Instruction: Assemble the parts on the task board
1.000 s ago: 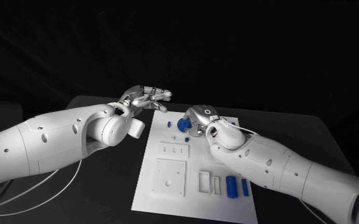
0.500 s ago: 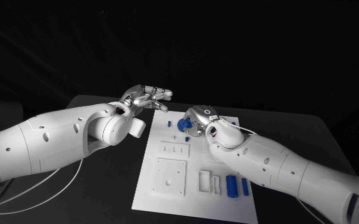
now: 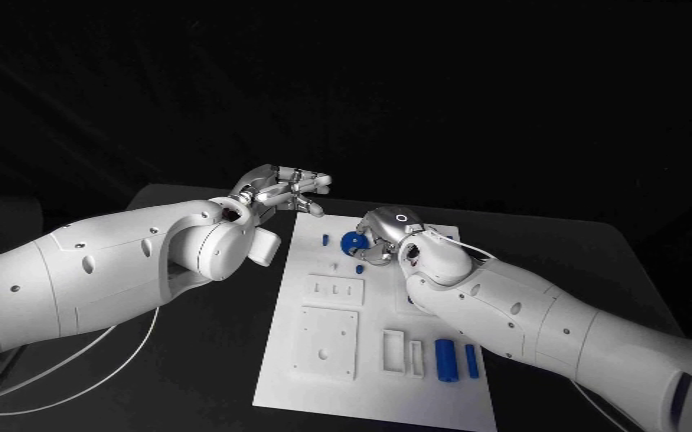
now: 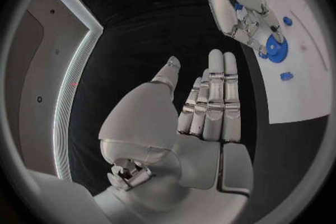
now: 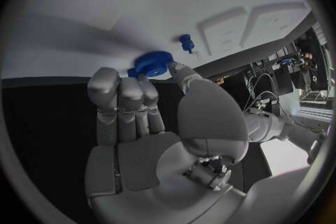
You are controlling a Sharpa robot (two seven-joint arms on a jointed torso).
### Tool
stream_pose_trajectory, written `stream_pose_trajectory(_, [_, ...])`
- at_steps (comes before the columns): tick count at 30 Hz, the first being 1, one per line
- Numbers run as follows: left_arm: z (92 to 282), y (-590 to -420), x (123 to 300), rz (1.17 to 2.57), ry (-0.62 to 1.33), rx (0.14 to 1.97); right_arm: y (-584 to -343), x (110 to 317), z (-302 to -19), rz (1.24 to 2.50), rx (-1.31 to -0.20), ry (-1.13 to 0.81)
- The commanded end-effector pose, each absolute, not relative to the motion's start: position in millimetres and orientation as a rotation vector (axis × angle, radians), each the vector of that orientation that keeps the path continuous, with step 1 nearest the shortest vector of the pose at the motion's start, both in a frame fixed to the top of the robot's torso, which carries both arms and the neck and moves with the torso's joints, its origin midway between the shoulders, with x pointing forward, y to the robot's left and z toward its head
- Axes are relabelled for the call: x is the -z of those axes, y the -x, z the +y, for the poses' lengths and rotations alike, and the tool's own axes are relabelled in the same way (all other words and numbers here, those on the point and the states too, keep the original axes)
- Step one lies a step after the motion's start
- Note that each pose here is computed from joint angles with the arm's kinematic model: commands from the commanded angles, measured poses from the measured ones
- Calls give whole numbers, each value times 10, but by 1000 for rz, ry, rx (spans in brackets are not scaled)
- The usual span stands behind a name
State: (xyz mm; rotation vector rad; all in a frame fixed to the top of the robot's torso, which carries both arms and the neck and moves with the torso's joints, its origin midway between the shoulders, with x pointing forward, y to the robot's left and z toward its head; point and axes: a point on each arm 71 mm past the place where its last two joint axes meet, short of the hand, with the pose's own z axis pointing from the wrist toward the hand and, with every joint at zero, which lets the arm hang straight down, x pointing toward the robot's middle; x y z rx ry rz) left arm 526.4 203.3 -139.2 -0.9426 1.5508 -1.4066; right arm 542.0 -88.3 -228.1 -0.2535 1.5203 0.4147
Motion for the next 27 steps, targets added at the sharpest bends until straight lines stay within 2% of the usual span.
stream_pose_trajectory(1, [2013,-5261,1385,1556,948,1427,-5393,2323,-889,1563,-416,269])
stream_pose_trajectory(8, [2032,-5263,1383,1552,943,1422,-5381,2280,-1007,1529,-411,245])
stream_pose_trajectory(15, [2078,-5269,1381,1544,944,1412,-5340,2136,-1205,1446,-430,183])
stream_pose_trajectory(22, [2148,-5297,1380,1529,945,1394,-5337,1843,-1635,1387,-471,81])
stream_pose_trajectory(27, [2171,-5316,1378,1520,937,1388,-5363,1749,-2012,1411,-518,29])
